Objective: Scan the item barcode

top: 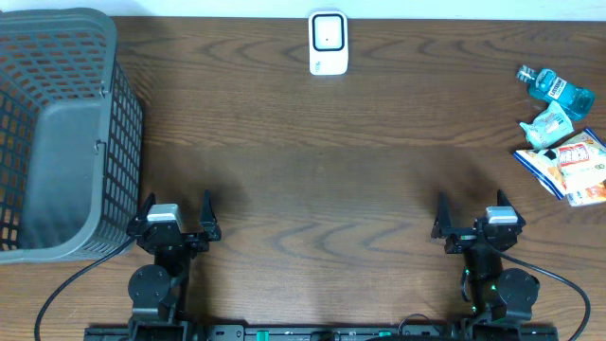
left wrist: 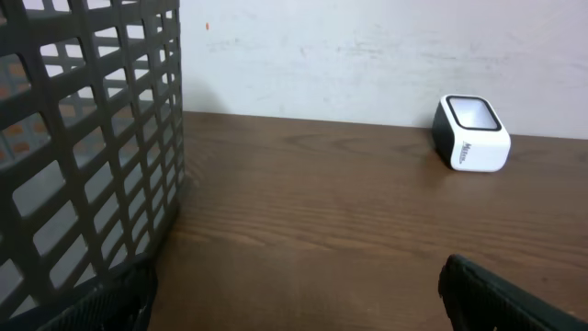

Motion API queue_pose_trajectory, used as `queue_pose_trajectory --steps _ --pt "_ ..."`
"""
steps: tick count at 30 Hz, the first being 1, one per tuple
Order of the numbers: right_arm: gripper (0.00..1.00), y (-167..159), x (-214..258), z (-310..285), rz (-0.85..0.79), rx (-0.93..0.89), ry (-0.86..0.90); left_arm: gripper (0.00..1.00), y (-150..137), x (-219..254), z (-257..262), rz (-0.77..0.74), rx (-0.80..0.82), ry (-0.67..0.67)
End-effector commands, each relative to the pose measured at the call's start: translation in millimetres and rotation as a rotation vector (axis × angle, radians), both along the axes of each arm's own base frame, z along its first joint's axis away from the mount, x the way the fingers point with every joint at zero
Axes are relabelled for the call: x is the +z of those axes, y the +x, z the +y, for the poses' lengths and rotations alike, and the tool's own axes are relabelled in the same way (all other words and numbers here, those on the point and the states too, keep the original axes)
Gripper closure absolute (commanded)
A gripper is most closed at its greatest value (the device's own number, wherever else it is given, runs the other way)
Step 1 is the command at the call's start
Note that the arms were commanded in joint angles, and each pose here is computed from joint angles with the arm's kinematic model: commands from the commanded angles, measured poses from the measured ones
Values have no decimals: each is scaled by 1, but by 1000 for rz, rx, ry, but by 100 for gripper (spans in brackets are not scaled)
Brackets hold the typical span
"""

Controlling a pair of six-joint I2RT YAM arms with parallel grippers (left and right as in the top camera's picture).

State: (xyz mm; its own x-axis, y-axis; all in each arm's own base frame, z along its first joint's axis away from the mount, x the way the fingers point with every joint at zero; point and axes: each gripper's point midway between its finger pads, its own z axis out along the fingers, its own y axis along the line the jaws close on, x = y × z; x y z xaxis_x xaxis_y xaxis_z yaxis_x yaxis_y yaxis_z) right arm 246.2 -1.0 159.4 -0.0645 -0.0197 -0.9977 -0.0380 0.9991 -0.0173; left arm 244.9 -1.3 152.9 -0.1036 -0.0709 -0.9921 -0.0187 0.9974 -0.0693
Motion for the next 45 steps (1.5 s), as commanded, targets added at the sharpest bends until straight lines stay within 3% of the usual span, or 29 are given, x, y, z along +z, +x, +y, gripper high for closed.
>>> queue_pose_trajectory --steps 1,45 --pt "1 0 0 -4 0 -18 6 2 -1 -17 5 52 32 -13" --pt "1 0 0 -4 0 -18 6 2 -1 -17 3 53 15 31"
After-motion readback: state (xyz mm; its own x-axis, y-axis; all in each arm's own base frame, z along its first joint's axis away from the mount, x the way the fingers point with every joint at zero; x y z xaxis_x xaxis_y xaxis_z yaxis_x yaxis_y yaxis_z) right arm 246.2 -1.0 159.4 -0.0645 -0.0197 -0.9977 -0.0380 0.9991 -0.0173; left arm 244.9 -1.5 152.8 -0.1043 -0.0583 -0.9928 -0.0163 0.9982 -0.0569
